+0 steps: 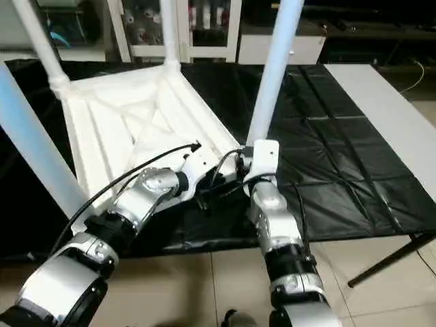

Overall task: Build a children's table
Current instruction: Rotate leg to tighten

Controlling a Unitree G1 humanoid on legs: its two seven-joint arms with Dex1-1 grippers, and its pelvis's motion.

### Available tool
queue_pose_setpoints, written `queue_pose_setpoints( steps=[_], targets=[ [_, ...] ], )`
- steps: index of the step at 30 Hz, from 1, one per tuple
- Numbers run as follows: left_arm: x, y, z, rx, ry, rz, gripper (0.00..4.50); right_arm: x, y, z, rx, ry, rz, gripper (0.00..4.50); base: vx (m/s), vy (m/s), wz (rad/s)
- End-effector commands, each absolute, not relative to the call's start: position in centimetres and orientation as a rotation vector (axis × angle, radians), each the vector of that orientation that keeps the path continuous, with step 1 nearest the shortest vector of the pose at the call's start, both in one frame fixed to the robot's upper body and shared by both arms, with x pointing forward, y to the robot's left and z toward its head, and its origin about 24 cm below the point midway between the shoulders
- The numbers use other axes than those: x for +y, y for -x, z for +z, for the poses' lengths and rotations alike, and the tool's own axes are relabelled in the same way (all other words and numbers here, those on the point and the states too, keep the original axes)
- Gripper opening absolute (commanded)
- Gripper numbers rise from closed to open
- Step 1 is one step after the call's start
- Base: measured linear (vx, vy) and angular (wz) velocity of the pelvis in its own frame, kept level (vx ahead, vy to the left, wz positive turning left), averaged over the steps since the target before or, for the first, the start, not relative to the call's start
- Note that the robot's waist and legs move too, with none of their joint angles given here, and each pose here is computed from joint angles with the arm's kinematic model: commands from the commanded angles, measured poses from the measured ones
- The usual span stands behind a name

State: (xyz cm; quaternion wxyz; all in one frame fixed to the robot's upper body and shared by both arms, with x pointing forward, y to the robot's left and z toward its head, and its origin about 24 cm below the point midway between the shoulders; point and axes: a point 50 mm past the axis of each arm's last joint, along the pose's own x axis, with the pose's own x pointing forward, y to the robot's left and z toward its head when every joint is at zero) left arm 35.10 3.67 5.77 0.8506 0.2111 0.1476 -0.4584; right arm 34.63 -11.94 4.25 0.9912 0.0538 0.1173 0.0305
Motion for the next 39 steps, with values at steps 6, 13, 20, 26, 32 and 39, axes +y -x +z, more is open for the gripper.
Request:
queue_pose_setpoints(
  steps=[6,13,20,26,32,39],
  targets=[
    [4.8,-34.6,4.4,0.361,-0.499,-1.019,0.0,-9.8,-33.8,6.0,0.128,-0.064,0.325,3.95,0.0,0.0,0.0],
    [6.7,-31.8,3.7,0.447,-0.529,-1.4,0.0,-13.8,-30.5,5.9,0.218,0.199,0.631,4.46,0.0,0.0,0.0],
    [8.4,-29.9,3.9,0.518,-0.533,-1.625,0.0,-16.0,-28.1,6.9,0.256,0.222,0.837,4.46,0.0,0.0,0.0],
    [9.3,-29.6,4.0,0.55,-0.538,-1.648,0.0,-17.3,-26.9,7.2,0.3,0.215,0.914,4.46,0.0,0.0,0.0],
    [9.8,-29.5,4.3,0.56,-0.538,-1.65,0.0,-17.5,-26.2,7.2,0.326,0.178,0.976,4.19,0.0,0.0,0.0],
    [9.8,-29.4,4.4,0.562,-0.531,-1.656,0.0,-17.4,-25.7,7.1,0.349,0.15,1.008,3.71,0.0,0.0,0.0]
  ],
)
